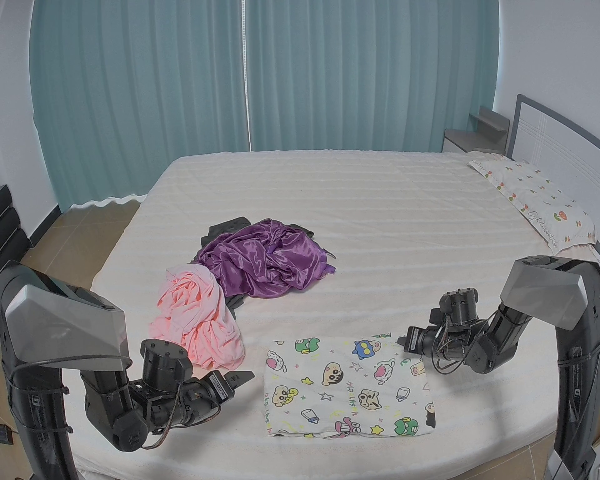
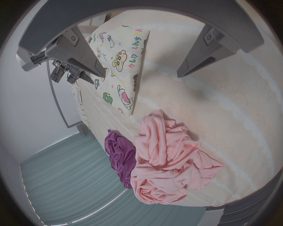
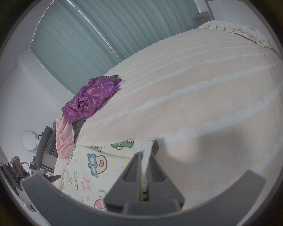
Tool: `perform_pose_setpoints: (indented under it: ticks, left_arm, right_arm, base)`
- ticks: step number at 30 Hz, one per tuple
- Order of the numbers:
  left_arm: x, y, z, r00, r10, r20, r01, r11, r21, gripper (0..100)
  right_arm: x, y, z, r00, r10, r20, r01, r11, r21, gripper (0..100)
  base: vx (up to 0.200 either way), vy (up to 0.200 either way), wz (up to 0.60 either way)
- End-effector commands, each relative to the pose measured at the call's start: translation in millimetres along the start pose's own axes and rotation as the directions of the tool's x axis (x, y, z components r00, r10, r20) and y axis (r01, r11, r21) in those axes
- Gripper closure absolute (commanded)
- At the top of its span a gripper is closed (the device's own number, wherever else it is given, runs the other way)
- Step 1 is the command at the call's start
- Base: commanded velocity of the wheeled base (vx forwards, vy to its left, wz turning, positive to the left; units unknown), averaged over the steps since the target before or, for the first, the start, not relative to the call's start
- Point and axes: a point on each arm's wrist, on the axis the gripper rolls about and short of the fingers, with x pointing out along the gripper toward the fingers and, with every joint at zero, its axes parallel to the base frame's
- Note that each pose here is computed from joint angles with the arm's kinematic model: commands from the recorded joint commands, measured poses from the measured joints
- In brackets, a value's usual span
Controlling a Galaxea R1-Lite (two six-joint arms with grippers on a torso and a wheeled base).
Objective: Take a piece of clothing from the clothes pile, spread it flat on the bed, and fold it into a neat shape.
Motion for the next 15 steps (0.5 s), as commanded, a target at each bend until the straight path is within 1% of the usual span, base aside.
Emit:
perform_pose_setpoints:
  ticks: [1, 2, 4, 13, 14, 15]
  left_arm:
    - [0.2, 0.5, -0.8, 1.0, 0.002, -0.003, -0.002, 1.0, 0.0, 0]
    - [0.2, 0.5, -0.8, 1.0, 0.003, -0.002, -0.003, 1.0, 0.0, 0]
    - [0.2, 0.5, -0.7, 1.0, 0.004, -0.001, -0.004, 1.0, 0.0, 0]
    - [0.2, 0.5, -0.7, 1.0, 0.005, 0.0, -0.005, 1.0, 0.0, 0]
    - [0.2, 0.5, -0.7, 1.0, 0.005, 0.0, -0.005, 1.0, 0.0, 0]
    - [0.2, 0.5, -0.7, 1.0, 0.005, 0.0, -0.005, 1.0, 0.0, 0]
  right_arm:
    - [-0.3, -3.6, 2.6, 1.0, -0.018, 0.021, 0.018, 1.0, 0.009, 100]
    - [-0.5, -4.6, 4.6, 0.999, -0.014, 0.039, 0.013, 1.0, 0.01, 100]
    - [-1.2, -4.2, 5.1, 0.999, -0.01, 0.049, 0.01, 1.0, 0.014, 100]
    - [-1.3, -7.8, 5.9, 0.998, -0.017, 0.052, 0.016, 0.999, 0.027, 100]
    - [-1.3, -7.8, 5.9, 0.998, -0.017, 0.052, 0.016, 0.999, 0.027, 0]
    - [-1.5, -7.4, 6.6, 0.998, -0.017, 0.054, 0.015, 1.0, 0.027, 0]
  base:
    - [0.0, 0.0, 0.0]
    - [0.0, 0.0, 0.0]
    - [0.0, 0.0, 0.0]
    - [0.0, 0.0, 0.0]
    - [0.0, 0.0, 0.0]
    - [0.0, 0.0, 0.0]
